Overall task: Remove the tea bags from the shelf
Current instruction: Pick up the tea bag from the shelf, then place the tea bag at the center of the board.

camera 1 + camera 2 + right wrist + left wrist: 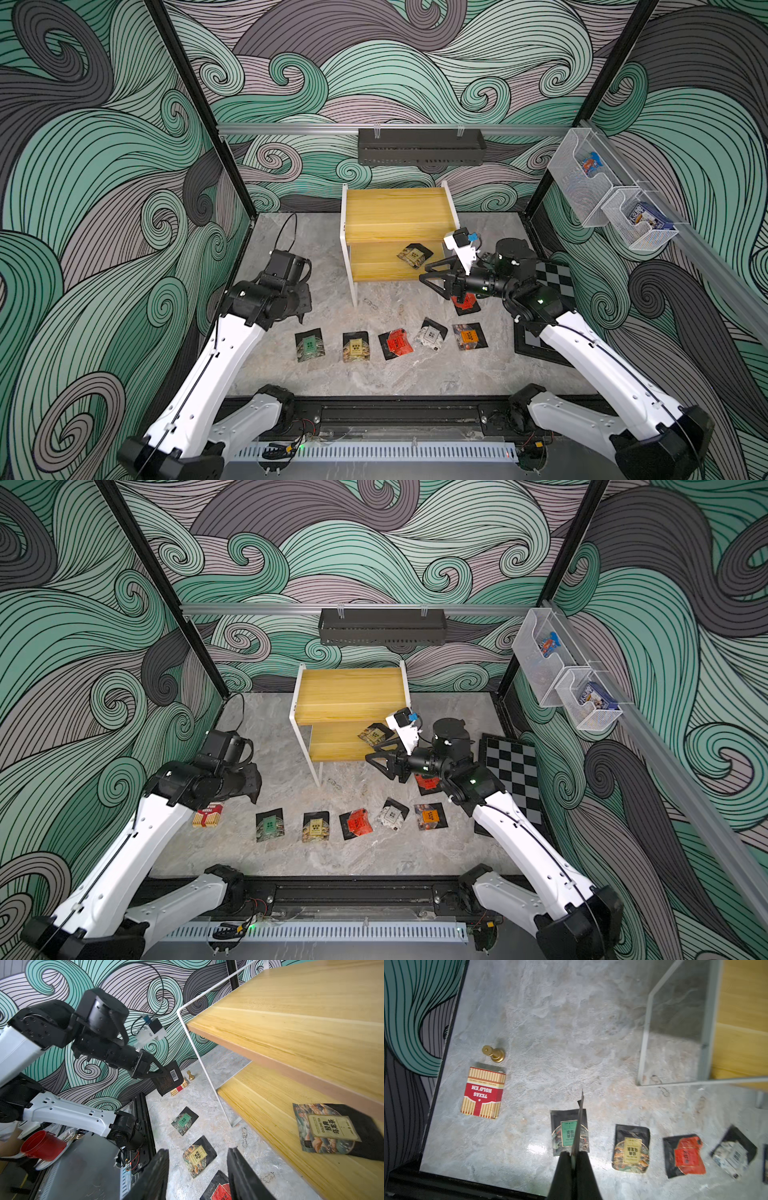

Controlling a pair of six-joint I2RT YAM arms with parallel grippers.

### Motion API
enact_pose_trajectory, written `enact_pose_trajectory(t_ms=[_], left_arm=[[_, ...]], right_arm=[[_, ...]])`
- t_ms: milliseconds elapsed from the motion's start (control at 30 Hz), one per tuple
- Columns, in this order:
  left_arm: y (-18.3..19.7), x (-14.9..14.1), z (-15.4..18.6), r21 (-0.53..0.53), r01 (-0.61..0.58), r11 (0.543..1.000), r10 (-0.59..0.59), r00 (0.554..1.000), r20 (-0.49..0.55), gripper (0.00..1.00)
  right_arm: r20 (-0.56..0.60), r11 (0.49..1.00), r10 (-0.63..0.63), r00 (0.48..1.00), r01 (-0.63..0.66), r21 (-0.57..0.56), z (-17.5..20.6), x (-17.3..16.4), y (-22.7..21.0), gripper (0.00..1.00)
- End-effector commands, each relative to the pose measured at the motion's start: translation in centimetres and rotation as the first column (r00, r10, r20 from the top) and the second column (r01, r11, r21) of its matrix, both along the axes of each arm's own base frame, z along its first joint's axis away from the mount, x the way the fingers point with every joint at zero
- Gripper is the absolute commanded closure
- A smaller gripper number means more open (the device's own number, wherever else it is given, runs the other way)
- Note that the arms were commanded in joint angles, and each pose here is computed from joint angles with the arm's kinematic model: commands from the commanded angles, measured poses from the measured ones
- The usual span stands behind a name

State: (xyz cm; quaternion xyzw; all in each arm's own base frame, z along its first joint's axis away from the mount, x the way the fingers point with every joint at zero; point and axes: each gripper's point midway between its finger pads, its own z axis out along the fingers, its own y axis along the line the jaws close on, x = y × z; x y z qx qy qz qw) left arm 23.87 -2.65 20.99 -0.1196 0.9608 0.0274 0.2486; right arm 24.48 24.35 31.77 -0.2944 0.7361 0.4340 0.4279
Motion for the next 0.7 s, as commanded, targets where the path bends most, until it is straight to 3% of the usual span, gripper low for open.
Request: enact_pose_trajectory(t_ms=[0,367,667], left_arm=[[1.4,1.1,-0.1,0.058,-0.071,0.996,0.071,0.997,-0.014,1.00],[2.8,5.1,-6.1,0.283,-0.083,0.955,0.159,0.953,-0.256,1.00],[2.7,8.2,-9.5,0.346,-0.073,0.935,0.184,0.936,-0.301,0.97]], right_arm=[[0.015,0.998,-0.059,0.998,0.059,-0.002,-0.1,-0.1,-1.1,0.51],[0.065,0.989,-0.151,0.986,0.150,0.009,-0.3,-1.8,-3.6,0.51],[0.094,0.982,-0.190,0.977,0.190,0.007,0.0,-2.9,-5.1,0.51]])
